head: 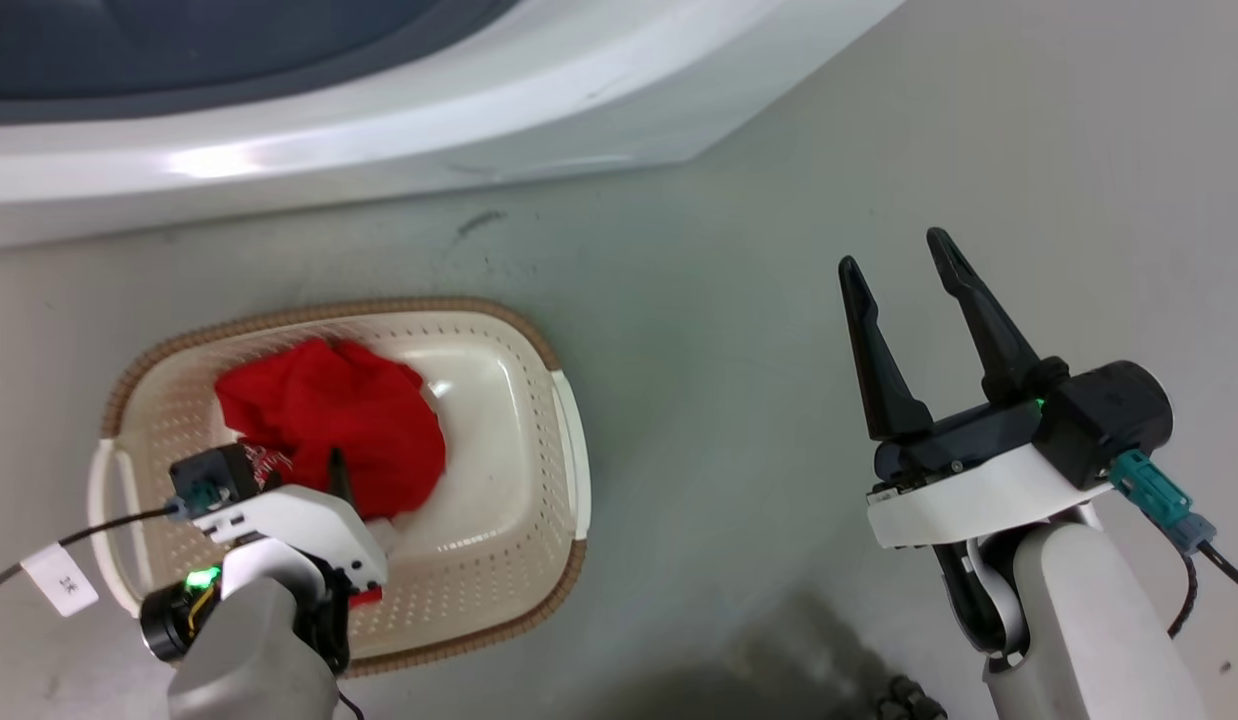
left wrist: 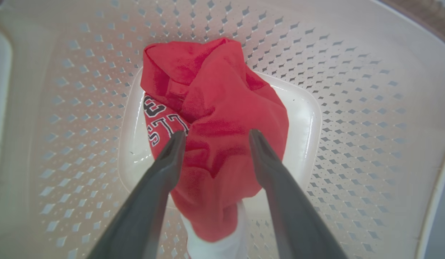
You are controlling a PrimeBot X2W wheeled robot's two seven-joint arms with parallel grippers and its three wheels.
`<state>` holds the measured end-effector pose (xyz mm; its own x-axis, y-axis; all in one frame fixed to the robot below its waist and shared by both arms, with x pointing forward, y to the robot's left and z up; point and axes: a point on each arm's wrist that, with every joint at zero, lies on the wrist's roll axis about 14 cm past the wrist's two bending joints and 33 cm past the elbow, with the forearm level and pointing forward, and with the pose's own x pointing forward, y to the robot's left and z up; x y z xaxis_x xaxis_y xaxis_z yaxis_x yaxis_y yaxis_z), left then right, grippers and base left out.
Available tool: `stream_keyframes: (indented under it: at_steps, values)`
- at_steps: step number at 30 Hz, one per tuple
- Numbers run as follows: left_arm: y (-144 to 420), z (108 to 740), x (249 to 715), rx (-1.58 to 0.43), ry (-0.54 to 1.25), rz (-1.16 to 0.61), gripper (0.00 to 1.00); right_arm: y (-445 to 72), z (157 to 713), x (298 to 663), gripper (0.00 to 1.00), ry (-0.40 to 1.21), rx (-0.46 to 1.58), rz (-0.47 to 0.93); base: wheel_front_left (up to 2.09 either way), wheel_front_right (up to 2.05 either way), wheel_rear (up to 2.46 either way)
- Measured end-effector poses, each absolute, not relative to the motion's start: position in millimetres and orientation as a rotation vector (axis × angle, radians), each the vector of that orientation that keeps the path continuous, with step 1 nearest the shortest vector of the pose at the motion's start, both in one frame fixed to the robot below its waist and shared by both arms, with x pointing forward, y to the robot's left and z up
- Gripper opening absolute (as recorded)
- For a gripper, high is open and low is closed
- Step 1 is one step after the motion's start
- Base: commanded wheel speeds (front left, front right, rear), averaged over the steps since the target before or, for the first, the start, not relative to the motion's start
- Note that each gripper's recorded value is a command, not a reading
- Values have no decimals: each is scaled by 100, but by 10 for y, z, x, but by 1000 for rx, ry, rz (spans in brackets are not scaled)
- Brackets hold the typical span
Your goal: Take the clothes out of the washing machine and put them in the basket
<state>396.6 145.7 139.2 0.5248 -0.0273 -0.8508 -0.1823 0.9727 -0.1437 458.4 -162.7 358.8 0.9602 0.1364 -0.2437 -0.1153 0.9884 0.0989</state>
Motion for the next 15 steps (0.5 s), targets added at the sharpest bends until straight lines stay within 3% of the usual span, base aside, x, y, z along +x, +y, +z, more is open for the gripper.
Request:
stream_keyframes:
  at_steps: [15]
  values:
    - [1529,2618,4087,-208,678,53,100,-1742,4414,4273,100,109,37,91,0,0,0]
